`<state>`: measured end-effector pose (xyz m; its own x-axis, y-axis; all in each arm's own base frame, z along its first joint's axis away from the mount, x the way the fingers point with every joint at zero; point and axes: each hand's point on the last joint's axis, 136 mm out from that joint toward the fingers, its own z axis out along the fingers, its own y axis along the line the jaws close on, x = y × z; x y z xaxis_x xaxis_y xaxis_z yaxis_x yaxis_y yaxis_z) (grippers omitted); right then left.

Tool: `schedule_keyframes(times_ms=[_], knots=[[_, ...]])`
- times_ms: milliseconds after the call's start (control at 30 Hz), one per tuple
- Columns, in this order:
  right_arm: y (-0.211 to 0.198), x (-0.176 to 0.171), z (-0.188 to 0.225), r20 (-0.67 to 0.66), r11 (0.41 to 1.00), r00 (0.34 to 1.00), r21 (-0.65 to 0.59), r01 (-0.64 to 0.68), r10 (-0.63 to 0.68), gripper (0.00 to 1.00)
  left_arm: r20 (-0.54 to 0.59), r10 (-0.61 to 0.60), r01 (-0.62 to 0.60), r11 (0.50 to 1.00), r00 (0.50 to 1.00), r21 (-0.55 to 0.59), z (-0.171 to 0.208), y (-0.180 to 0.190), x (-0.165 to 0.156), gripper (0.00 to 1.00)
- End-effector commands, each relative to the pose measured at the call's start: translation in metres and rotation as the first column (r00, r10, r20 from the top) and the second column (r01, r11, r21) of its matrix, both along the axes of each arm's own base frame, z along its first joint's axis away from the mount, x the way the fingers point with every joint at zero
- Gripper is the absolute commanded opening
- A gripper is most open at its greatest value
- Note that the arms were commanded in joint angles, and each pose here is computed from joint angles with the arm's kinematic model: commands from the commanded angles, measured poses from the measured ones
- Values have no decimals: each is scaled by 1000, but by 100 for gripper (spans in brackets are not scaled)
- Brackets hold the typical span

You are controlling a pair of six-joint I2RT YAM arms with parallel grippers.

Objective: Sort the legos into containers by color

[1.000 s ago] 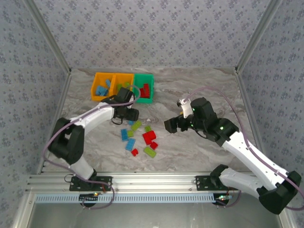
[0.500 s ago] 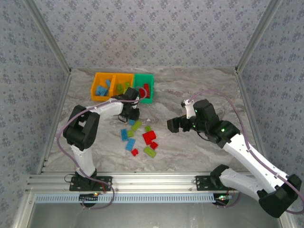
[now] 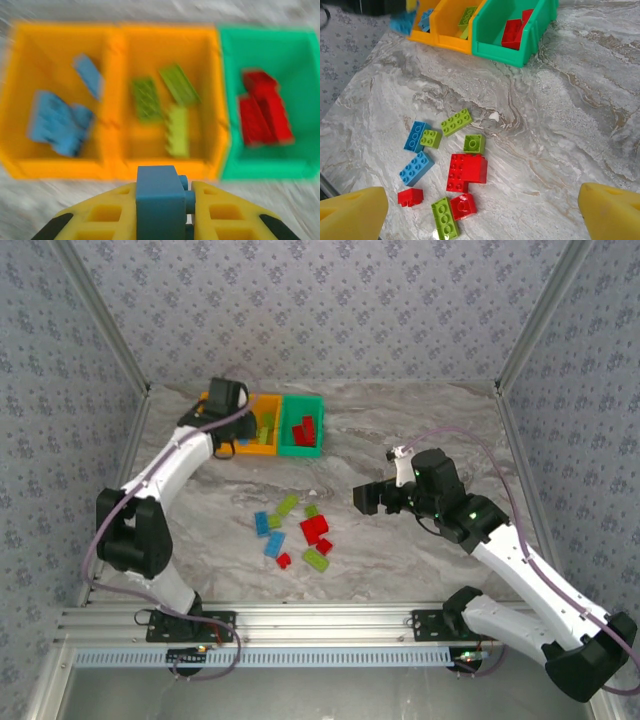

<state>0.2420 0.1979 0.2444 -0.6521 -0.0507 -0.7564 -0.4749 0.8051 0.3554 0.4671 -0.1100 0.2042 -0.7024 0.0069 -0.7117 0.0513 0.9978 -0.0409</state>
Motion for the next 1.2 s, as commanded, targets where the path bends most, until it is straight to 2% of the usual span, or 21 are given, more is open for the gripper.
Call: schedule_keyframes(times_ms=[0, 233, 333, 433, 533, 633, 700, 767, 833, 933, 1067, 1167], knots=[[-3, 2, 13, 25, 999, 999, 36, 25, -26, 100, -40, 99, -91, 983, 994, 157, -25, 41, 34, 15], [-6, -3, 14, 4, 999, 1000, 28, 22, -22, 100, -37, 156, -147, 973, 987, 178, -45, 70, 94, 19], [-8, -5, 11, 3, 999, 1000, 26, 26, -26, 100, -30, 152, -143, 972, 988, 188, -49, 75, 106, 34], [-11, -1, -1, -1, 999, 999, 11, 52, -52, 100, -21, 148, -142, 973, 989, 184, -45, 75, 105, 48], [-9, 5, -10, -15, 998, 998, 16, 64, -63, 100, 10, 149, -149, 981, 989, 128, -33, 71, 94, 55], [-2, 11, -17, -32, 998, 998, 17, 57, -57, 100, 41, 140, -141, 990, 989, 27, -11, 58, 70, 54], [1, 16, -25, -47, 998, 997, 4, 65, -65, 100, 81, 96, -91, 994, 992, -64, 9, 37, 43, 53], [5, 22, -34, -64, 997, 995, -13, 71, -72, 100, 141, 43, -29, 995, 989, -100, 26, 12, 14, 52], [17, 26, -46, -95, 998, 994, -23, 51, -53, 100, 186, -51, 68, 994, 981, -84, 37, -21, -20, 52], [42, 32, -65, -151, 999, 988, -46, 9, -16, 100, 195, -177, 185, 982, 965, -23, 38, -58, -74, 52], [71, 38, -102, -228, 989, 973, -148, -2, -32, 94, 195, -323, 324, 946, 926, 28, 38, -83, -147, 51], [93, 35, -129, -280, 976, 960, -211, -49, -12, 88, 199, -439, 432, 898, 876, 82, 45, -89, -197, 52]])
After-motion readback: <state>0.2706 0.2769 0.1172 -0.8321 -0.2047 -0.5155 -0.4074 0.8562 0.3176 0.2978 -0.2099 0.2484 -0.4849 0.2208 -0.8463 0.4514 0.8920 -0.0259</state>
